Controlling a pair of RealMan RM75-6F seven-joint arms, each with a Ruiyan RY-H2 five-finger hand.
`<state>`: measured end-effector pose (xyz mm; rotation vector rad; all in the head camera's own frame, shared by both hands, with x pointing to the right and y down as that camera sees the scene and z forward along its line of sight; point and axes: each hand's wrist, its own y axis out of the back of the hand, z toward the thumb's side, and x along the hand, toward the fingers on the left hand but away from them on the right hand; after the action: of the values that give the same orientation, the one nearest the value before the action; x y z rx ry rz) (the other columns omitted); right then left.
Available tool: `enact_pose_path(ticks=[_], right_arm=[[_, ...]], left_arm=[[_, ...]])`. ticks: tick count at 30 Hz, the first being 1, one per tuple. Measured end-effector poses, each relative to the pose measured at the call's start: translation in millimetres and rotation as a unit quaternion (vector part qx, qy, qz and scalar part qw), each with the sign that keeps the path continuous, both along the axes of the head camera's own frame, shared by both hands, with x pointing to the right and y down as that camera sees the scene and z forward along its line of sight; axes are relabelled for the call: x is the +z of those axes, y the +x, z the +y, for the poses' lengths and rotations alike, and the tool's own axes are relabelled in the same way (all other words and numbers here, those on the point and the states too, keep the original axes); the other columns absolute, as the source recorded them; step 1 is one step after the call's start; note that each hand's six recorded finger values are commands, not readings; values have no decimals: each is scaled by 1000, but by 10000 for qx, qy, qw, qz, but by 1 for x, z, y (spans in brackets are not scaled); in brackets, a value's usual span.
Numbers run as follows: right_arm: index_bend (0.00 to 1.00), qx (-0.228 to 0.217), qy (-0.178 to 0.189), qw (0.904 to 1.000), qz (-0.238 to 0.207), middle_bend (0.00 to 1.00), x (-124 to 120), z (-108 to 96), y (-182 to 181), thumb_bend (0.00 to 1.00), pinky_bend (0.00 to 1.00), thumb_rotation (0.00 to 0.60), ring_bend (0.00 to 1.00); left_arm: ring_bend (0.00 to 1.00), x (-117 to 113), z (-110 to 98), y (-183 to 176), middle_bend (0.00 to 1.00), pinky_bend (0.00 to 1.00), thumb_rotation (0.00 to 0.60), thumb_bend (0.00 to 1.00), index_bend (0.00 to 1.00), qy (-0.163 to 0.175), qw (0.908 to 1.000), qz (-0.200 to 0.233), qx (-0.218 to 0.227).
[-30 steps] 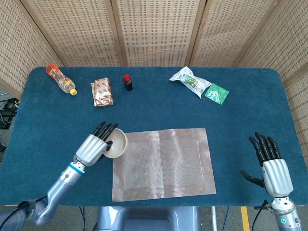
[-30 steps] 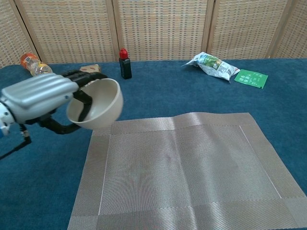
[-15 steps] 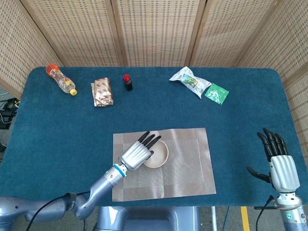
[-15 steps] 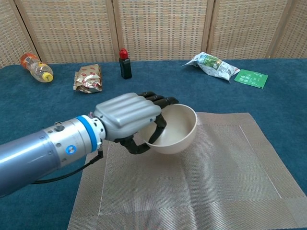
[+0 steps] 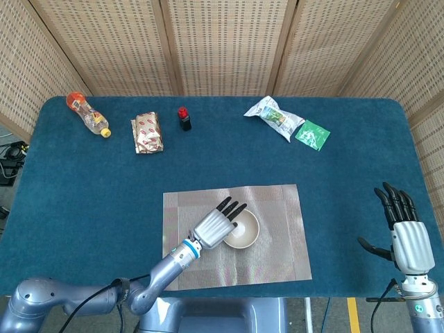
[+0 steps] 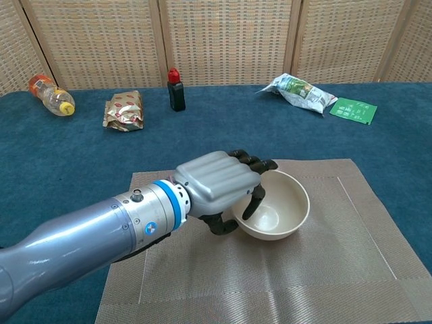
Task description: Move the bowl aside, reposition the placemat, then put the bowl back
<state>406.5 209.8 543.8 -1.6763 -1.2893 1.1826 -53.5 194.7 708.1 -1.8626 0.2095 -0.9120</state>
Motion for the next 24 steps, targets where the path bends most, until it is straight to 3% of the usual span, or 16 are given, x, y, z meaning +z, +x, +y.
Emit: enact_pose_path(ticks=[4,13,17,24], right_arm=[[21,-27,3,10000,5,0,0,1,-1,157,0,600,0],[21,-107,38,9999,37,0,-2,3,-6,157,0,600,0],[21,-141,45,9999,77,0,-1,5,-8,157,0,600,0],[21,-249,38,9995,186,0,0,9,-13,157,0,600,0]], left_arm=[[0,-3,-3,-5,0,0,600,304,199,61,10000,-23,-23],[0,-25,-15,-31,0,0,600,304,113,156,9991,112,-386],[0,-43,-29,-65,0,0,600,302,103,378,9957,221,-821],[0,-72,-44,-173,0,0,600,283,78,754,9789,151,-1894]])
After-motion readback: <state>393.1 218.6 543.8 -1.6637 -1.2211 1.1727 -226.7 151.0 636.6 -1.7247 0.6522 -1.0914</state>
